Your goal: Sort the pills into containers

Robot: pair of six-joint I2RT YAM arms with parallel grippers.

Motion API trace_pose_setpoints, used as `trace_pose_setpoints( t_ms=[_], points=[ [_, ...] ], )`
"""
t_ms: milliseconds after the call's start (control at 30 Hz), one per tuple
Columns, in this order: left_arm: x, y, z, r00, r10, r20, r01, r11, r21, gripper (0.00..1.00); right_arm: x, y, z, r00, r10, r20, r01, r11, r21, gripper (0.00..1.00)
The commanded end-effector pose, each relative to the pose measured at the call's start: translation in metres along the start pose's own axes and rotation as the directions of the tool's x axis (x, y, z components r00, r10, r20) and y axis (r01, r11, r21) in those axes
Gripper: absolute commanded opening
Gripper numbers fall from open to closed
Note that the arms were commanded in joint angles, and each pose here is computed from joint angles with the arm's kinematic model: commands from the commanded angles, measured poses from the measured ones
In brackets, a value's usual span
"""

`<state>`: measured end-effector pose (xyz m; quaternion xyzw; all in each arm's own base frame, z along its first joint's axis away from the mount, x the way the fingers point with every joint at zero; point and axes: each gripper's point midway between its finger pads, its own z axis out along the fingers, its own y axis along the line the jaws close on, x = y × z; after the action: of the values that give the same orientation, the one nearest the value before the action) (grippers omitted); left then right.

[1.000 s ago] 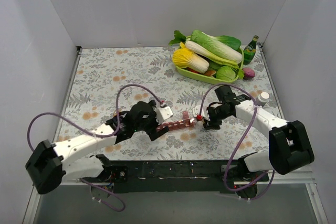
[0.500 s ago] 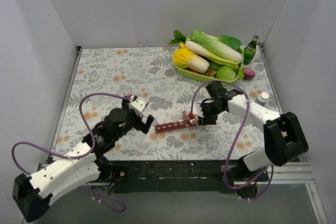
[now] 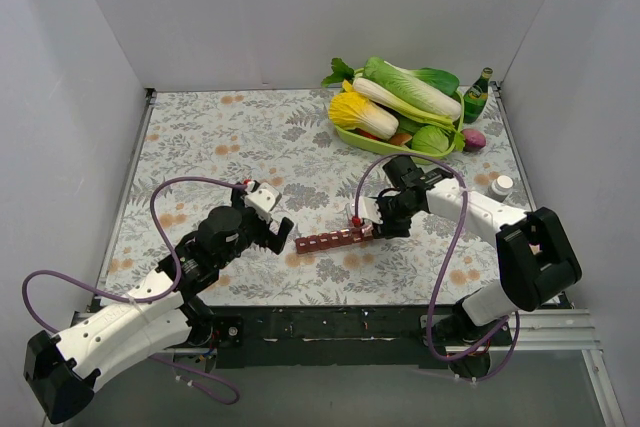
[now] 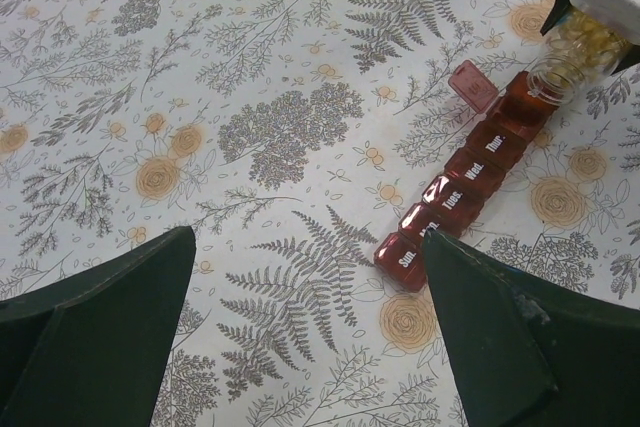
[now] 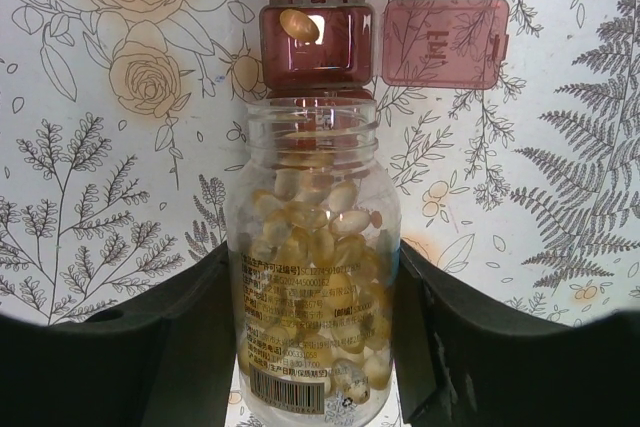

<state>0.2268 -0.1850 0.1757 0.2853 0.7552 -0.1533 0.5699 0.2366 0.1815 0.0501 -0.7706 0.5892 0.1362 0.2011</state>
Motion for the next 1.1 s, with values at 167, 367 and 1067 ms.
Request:
trace_pose_setpoints(
  t_ms=[167,367,1067],
  points=[
    [-0.0109,0.0161,-0.0055,0.999,-0.010,0.039,0.014,0.996,-0.085,0.98,-0.0059,-0.0121,-0.0052,0.999,0.002,-0.043,-0.001,1.000,0.022,0.01],
    [-0.0124,0.0184,-0.0074,0.999,-0.011,0.046,0.016,0.995,-0.096,0.98,-0.0064,-0.0123,-0.0041,0.998,0.003,-0.066,-0.001,1.000,0.021,0.01],
    [-0.0157,0.0166,-0.0095,0.998,-0.009,0.062,0.014,0.996,-0.083,0.98,-0.0098,-0.0128,-0.0046,0.993,-0.009,-0.115,0.012,1.000,0.027,0.01]
  ],
)
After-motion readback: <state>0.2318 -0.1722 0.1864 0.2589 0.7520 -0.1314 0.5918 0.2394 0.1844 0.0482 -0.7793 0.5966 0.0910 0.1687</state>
